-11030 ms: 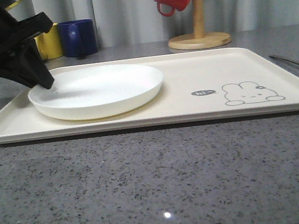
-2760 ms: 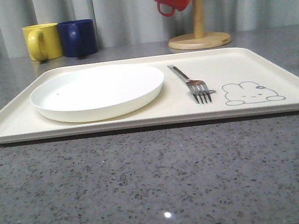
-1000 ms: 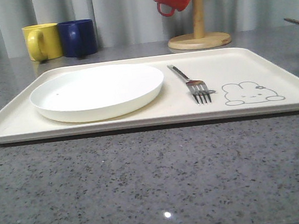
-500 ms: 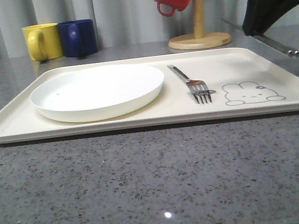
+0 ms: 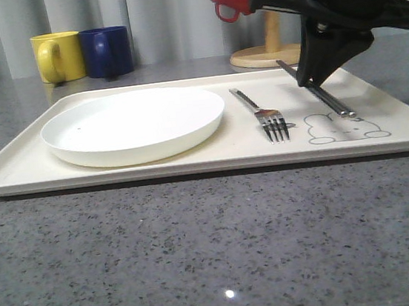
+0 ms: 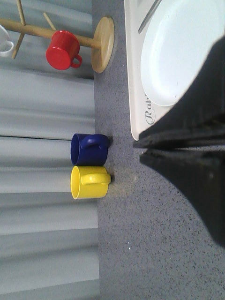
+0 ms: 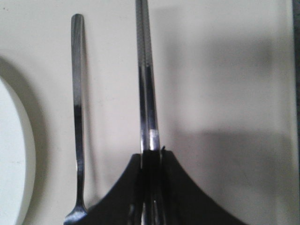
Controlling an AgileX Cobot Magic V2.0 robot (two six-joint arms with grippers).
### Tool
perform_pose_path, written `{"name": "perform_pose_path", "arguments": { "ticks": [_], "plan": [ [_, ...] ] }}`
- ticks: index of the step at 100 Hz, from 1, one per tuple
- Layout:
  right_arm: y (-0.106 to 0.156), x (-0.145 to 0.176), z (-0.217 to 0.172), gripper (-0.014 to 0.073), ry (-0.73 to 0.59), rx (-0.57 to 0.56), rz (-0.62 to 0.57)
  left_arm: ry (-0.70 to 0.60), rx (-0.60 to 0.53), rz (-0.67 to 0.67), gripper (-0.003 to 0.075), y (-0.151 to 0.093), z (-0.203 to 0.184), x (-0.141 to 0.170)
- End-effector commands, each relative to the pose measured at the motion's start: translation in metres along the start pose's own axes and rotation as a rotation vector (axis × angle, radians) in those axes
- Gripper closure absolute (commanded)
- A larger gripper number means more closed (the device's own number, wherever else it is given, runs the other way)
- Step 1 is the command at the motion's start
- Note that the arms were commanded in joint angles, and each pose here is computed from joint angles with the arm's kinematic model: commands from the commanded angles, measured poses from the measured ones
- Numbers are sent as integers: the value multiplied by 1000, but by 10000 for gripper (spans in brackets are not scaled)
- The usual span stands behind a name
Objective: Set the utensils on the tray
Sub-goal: 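Lower the chopsticks onto the tray beside the fork and release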
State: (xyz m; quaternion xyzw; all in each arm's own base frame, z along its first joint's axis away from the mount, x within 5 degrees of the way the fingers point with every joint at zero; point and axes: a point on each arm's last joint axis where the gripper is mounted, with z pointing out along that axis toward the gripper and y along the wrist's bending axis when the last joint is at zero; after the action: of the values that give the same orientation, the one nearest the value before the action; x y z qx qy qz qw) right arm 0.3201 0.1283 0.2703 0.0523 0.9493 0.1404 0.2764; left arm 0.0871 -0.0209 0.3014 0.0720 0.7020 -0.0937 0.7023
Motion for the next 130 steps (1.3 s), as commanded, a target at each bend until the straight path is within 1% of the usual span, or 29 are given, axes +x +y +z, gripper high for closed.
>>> {"name": "perform_pose_path", "arguments": {
  "ticks": [1,18,55,64,81,88,93,103,113,130],
  "plan": [
    [7,-14,-16,549,-112,-53,0,-94,-22,-2,738,2,0,-15],
    [8,-16,-14,549,-133,-68,6,-94,-22,-2,738,2,0,-15],
    [6,-11,7,538,-69,-48,28,-94,-22,-2,738,2,0,-15],
    [6,-10,7,485,-61,-44,27,-94,-22,-2,738,2,0,-15],
    [6,-10,7,315,-54,-41,27,-94,-22,-2,738,2,0,-15],
    [6,-10,6,269,-56,-42,27,-94,-22,-2,738,2,0,-15],
    [6,-10,5,254,-61,-44,27,-94,-22,-2,738,2,0,-15],
    [7,-13,-4,253,-75,-48,20,-94,-22,-2,738,2,0,-15],
    [8,-21,-22,253,-97,-30,-21,-94,-22,-2,738,2,0,-15],
    [-7,-38,-59,253,-100,68,-97,-94,-22,-2,738,2,0,-15]
  ]
}}
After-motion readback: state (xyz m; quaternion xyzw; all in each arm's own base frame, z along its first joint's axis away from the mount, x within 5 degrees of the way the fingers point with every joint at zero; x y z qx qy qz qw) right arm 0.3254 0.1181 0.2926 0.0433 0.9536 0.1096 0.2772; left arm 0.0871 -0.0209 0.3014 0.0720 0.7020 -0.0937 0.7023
